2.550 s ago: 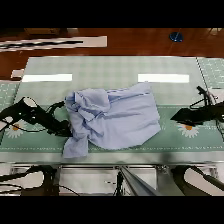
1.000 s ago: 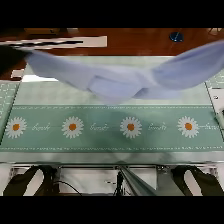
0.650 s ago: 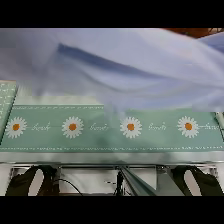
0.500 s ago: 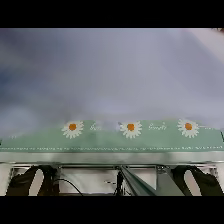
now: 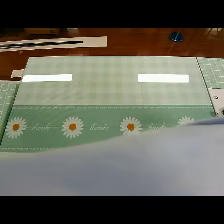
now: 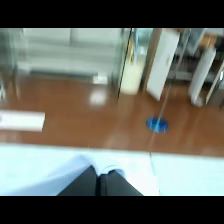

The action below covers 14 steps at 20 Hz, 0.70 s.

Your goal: Fold the shirts.

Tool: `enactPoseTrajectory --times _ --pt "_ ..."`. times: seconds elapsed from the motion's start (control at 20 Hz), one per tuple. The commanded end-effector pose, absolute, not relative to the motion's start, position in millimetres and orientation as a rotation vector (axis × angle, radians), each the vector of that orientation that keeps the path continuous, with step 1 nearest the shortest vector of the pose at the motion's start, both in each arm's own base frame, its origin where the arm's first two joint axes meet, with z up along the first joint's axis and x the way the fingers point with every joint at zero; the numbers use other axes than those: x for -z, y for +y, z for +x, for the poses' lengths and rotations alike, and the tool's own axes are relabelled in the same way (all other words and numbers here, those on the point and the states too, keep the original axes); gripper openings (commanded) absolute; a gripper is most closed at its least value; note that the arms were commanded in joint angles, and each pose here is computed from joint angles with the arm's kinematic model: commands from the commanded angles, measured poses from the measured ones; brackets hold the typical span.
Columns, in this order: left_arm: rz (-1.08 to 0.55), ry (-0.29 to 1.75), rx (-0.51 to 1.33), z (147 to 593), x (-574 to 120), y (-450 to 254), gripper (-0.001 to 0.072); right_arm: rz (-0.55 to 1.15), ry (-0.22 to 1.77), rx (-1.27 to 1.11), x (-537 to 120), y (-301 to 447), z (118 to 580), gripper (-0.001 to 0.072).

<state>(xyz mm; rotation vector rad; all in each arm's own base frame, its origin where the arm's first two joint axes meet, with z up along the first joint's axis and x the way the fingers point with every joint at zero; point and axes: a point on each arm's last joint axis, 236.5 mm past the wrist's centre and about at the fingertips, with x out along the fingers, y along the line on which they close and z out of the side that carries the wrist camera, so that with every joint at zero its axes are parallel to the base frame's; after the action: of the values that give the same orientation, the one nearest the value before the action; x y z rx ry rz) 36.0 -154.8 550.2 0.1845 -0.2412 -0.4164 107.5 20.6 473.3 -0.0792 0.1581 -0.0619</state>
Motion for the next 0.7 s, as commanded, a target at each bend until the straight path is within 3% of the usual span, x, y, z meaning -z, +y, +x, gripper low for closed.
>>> enactPoseTrajectory --times 0.0,0.3,0.65 --pt "0.152 0.031 0.360 69.6 -495.7 -132.3 0.0026 -0.041 0.350 0.060 -430.5 16.2 113.1 0.0024" --pt "-0.032 0.424 0.330 207.8 -384.6 -73.9 0.0026 0.113 0.807 -0.179 -315.5 24.6 239.9 0.0024" --pt "-0.314 0.667 0.546 364.6 -250.1 -82.0 0.0027 0.349 1.017 -0.234 -199.4 1.6 398.7 0.0024"
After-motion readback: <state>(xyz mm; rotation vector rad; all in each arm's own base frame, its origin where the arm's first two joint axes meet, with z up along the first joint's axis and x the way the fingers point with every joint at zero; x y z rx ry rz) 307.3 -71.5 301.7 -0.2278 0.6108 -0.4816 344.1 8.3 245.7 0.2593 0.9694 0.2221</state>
